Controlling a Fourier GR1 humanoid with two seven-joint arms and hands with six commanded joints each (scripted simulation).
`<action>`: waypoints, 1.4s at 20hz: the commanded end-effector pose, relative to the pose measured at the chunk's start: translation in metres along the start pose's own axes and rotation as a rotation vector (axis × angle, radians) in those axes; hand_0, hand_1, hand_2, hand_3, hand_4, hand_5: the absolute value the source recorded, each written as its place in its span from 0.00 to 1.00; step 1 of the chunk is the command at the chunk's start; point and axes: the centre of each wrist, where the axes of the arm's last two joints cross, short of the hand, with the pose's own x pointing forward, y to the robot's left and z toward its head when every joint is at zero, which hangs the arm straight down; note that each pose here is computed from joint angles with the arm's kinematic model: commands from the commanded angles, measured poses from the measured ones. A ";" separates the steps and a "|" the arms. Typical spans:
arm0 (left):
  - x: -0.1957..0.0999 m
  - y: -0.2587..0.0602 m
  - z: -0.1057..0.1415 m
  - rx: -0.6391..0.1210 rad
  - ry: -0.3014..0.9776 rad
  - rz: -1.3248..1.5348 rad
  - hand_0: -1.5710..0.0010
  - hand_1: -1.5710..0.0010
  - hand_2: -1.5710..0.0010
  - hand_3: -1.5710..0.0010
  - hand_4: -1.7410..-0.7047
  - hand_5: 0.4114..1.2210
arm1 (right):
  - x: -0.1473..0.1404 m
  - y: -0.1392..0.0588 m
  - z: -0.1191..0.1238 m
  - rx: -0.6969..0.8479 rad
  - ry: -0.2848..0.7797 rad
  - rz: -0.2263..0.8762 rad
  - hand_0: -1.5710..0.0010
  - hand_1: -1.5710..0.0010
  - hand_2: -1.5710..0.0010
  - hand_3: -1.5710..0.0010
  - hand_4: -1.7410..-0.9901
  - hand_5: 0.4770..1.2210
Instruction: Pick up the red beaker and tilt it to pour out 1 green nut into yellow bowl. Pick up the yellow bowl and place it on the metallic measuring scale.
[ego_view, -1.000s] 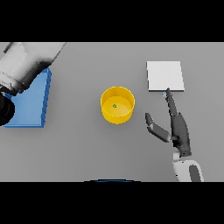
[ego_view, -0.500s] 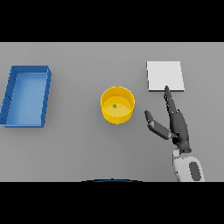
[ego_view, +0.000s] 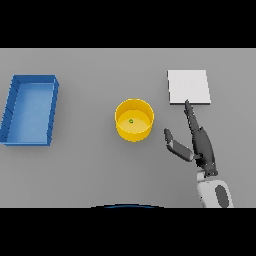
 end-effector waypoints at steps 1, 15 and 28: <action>-0.010 -0.007 0.003 -0.005 0.017 0.032 0.00 0.00 0.00 0.11 0.00 1.00 | 0.001 0.000 0.000 -0.005 0.000 0.007 1.00 1.00 1.00 1.00 0.73 0.31; -0.094 -0.056 0.071 -0.126 0.209 0.163 0.00 0.00 0.00 0.13 0.01 0.67 | -0.001 0.002 -0.002 0.000 0.010 0.002 1.00 1.00 1.00 1.00 0.76 0.27; -0.108 -0.047 0.085 -0.367 0.057 -0.045 0.87 0.88 0.89 0.91 0.98 0.29 | 0.000 -0.004 0.003 0.007 0.003 0.018 1.00 1.00 1.00 1.00 0.77 0.28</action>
